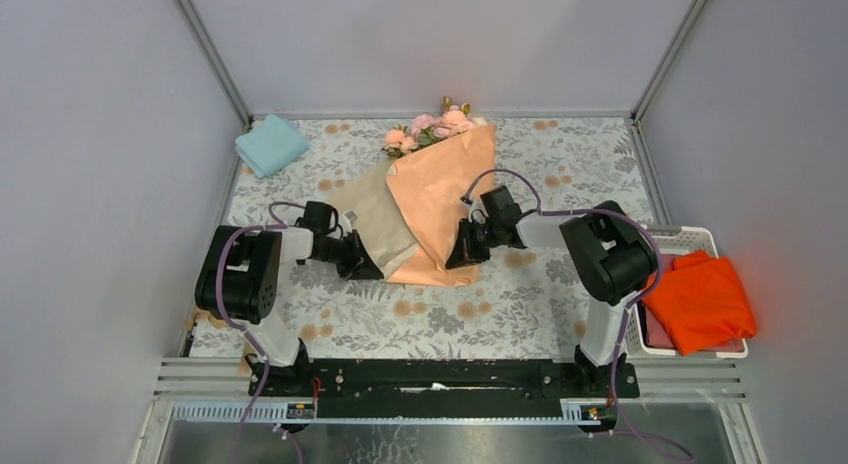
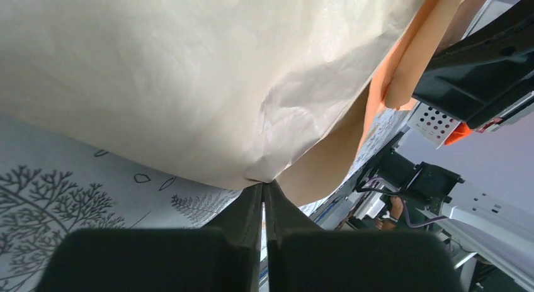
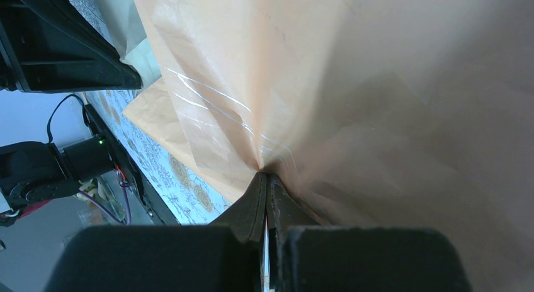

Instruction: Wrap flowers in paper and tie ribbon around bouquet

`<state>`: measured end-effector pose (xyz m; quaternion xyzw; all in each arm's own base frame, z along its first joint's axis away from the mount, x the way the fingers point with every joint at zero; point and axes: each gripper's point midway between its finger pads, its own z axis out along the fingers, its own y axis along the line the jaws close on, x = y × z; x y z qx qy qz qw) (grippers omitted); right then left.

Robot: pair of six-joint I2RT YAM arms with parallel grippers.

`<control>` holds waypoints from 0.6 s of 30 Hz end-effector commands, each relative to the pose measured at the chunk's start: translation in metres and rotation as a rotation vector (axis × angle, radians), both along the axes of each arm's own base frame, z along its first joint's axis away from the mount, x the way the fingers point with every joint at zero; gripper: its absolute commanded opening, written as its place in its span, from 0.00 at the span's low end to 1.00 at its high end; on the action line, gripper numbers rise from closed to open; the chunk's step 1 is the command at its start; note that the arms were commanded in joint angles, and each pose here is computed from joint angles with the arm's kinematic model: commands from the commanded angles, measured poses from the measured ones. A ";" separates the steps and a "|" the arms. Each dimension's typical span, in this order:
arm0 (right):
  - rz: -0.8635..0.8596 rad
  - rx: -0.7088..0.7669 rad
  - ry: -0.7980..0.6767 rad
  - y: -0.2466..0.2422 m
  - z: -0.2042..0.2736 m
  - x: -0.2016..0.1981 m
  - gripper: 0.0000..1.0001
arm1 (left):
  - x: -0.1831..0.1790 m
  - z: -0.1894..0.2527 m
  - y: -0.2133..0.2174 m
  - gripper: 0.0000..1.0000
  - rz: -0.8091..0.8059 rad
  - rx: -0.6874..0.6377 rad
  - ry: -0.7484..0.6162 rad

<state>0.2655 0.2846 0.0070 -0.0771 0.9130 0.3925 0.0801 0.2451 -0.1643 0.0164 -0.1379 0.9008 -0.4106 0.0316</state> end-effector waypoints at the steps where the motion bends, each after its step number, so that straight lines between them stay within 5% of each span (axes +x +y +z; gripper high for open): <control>1: -0.011 -0.173 0.052 -0.030 -0.041 -0.020 0.00 | 0.015 0.003 0.004 0.00 0.009 0.046 -0.088; 18: -0.029 -0.160 0.058 -0.029 -0.046 -0.022 0.00 | 0.057 0.100 -0.029 0.00 -0.086 0.009 -0.461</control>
